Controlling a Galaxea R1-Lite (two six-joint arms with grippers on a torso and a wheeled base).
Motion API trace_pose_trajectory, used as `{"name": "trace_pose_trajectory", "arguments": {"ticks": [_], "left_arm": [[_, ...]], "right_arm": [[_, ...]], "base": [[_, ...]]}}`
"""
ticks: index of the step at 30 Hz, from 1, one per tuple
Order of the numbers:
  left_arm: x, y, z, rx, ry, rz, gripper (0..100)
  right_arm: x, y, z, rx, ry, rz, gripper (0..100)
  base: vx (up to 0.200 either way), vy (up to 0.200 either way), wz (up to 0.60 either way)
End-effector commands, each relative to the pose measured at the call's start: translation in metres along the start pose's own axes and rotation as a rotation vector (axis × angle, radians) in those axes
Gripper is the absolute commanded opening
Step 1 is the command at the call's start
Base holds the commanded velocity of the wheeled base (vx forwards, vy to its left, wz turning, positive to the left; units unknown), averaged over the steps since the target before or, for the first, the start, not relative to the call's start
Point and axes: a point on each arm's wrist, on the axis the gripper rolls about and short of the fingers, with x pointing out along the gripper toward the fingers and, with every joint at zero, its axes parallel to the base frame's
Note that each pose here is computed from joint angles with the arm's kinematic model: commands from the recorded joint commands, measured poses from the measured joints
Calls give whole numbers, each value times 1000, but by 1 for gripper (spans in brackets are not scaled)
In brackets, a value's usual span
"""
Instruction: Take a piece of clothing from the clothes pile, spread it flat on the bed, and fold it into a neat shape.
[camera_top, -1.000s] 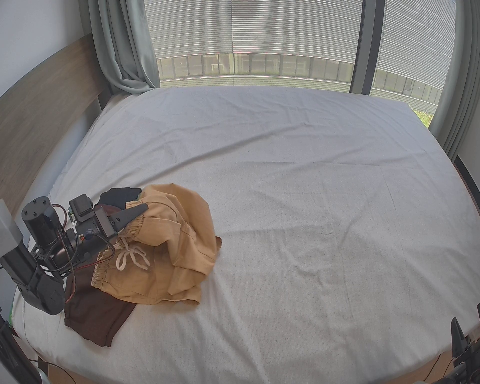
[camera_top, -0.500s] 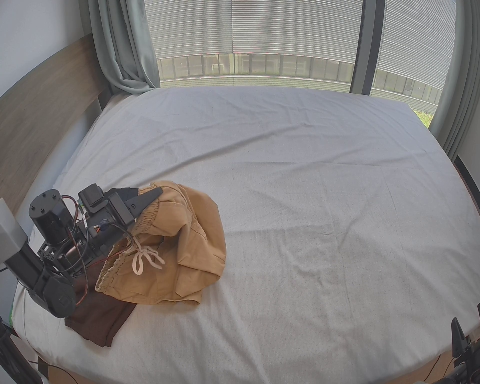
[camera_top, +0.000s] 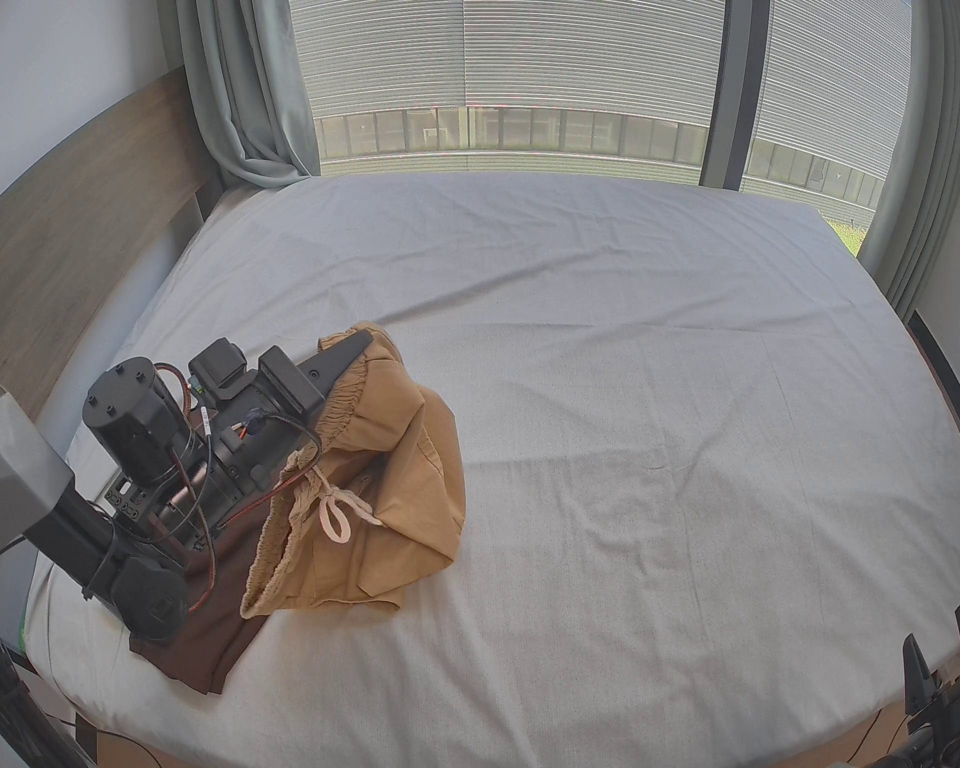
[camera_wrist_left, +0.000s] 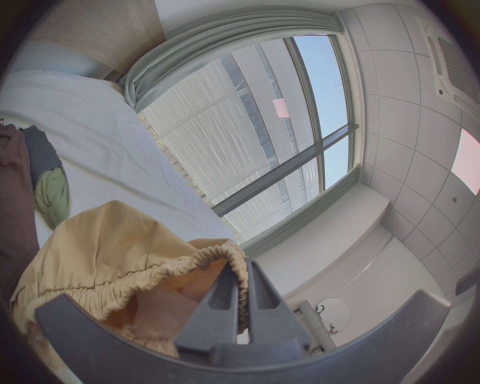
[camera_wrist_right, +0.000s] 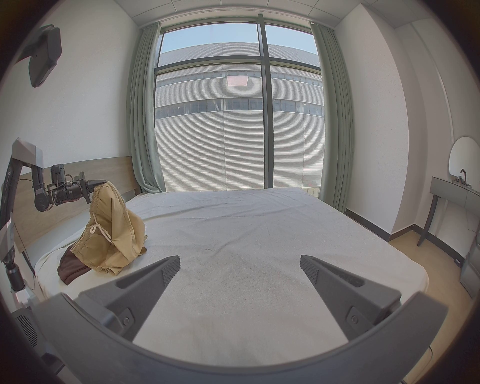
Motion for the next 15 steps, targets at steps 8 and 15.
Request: {"name": "trace_pose_trajectory", "arguments": {"ticks": [8, 15], "left_arm": [[12, -15, -9, -52, -17, -29, 0], [13, -25, -12, -103, -15, -66, 0]], "right_arm": [[0, 0, -4, 1, -2, 0, 100], [0, 0, -4, 0, -2, 0, 100]], "base": [[0, 0, 0], [0, 0, 0]]}}
